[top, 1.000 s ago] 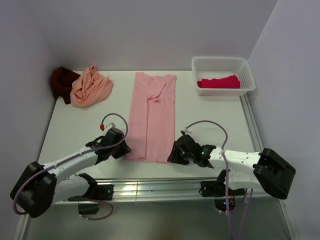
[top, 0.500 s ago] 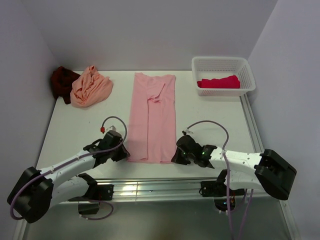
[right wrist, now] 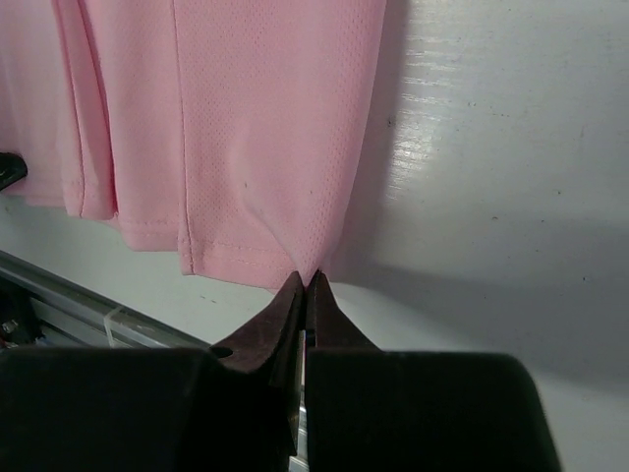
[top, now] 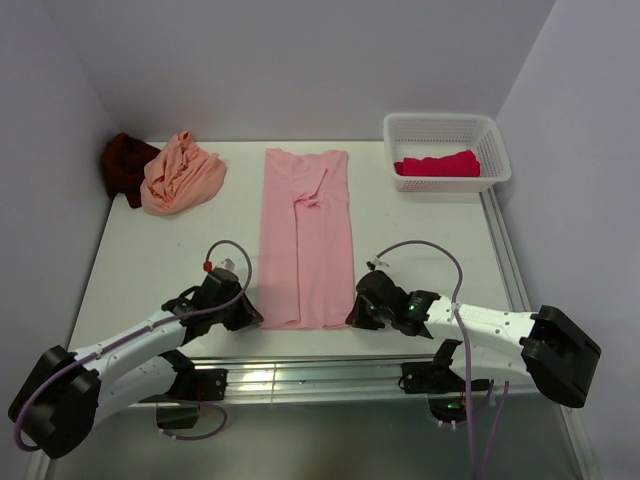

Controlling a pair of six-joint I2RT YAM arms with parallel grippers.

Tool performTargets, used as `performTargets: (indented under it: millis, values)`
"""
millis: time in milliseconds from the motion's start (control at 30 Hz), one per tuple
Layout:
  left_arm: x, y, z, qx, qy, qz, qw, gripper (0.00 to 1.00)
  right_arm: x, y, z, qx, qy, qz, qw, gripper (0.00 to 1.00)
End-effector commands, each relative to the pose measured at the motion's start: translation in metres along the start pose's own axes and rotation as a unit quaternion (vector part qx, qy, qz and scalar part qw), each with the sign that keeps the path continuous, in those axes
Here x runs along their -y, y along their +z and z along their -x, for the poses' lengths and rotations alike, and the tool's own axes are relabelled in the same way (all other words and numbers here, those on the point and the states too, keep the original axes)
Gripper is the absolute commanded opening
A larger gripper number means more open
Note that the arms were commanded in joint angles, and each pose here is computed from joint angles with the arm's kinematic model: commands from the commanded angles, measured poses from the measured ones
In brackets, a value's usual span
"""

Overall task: Roll the t-shirts
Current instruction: Fold the tshirt

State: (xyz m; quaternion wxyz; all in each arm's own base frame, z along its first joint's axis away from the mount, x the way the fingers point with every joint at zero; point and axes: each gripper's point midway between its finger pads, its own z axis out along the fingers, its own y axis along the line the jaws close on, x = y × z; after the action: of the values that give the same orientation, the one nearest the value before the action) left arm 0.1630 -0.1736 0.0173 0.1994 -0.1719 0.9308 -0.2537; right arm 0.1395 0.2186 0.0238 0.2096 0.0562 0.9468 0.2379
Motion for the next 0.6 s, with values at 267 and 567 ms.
performTargets:
  millis: [267, 567]
  values:
    - [0.006, -0.011, -0.006, -0.024, 0.000, 0.004, 1.000, 0.00, -0.022, -0.013, 0.012, 0.007, -0.022, 0.019, 1.000, 0.00]
    - [0.035, -0.022, 0.008, -0.026, 0.001, -0.012, 1.000, 0.00, -0.044, -0.024, 0.028, 0.008, -0.037, 0.033, 0.999, 0.01]
